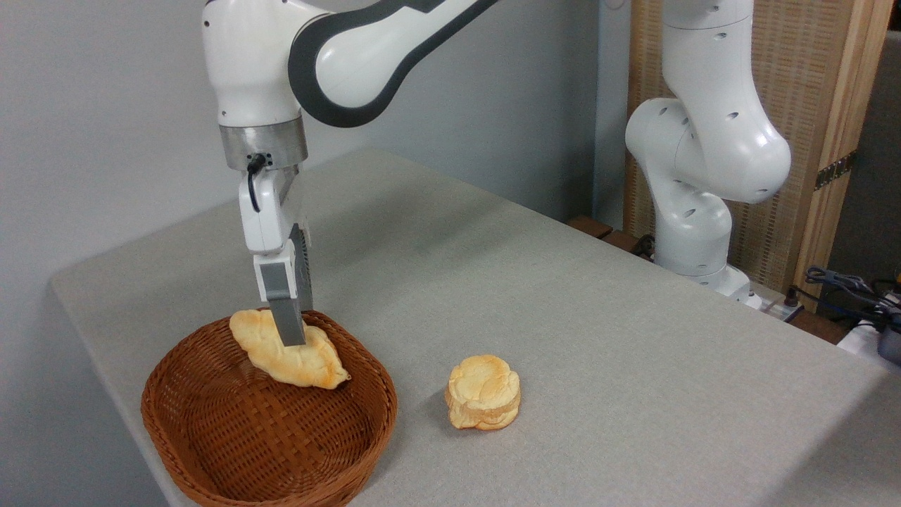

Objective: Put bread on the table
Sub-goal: 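Lower the gripper into the basket onto the long golden roll, then close the gripper fingers on the golden roll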

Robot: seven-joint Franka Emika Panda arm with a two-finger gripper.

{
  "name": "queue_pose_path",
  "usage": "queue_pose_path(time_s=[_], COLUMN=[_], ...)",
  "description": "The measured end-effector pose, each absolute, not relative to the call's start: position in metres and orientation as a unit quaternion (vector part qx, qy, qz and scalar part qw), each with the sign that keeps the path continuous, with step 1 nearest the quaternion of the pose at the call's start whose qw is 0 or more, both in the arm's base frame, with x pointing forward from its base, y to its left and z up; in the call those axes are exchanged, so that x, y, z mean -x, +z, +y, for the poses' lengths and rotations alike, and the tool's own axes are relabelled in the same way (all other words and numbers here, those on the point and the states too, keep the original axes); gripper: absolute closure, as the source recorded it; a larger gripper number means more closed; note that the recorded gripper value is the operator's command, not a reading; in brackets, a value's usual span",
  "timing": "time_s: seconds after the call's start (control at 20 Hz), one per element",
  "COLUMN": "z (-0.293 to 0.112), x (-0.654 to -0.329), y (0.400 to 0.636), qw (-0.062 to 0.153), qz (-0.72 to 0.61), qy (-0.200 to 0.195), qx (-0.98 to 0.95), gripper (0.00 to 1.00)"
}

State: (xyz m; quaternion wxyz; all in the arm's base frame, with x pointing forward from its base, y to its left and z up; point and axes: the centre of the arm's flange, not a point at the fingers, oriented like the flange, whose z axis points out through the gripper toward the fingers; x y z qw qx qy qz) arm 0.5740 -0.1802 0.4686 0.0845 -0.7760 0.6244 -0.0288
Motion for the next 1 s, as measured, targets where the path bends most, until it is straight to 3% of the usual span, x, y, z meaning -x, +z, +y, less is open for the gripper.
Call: queue_pose_path(time_s=[0.6,0.9,0.95,1.0], z=[-0.159,-0.162,-0.163,-0.164], x=[-0.6,-0.603,-0.604,-0.605], y=[0.458,0.436,0.43,0.423], qw=[0.118,0.109,0.106,0.103], qz=[0.618,0.622,0.623,0.625], qy=[-0.07,-0.057,-0.053,-0.048], qx=[0.774,0.773,0.773,0.773], gripper=[0.0,0.0,0.01,0.12])
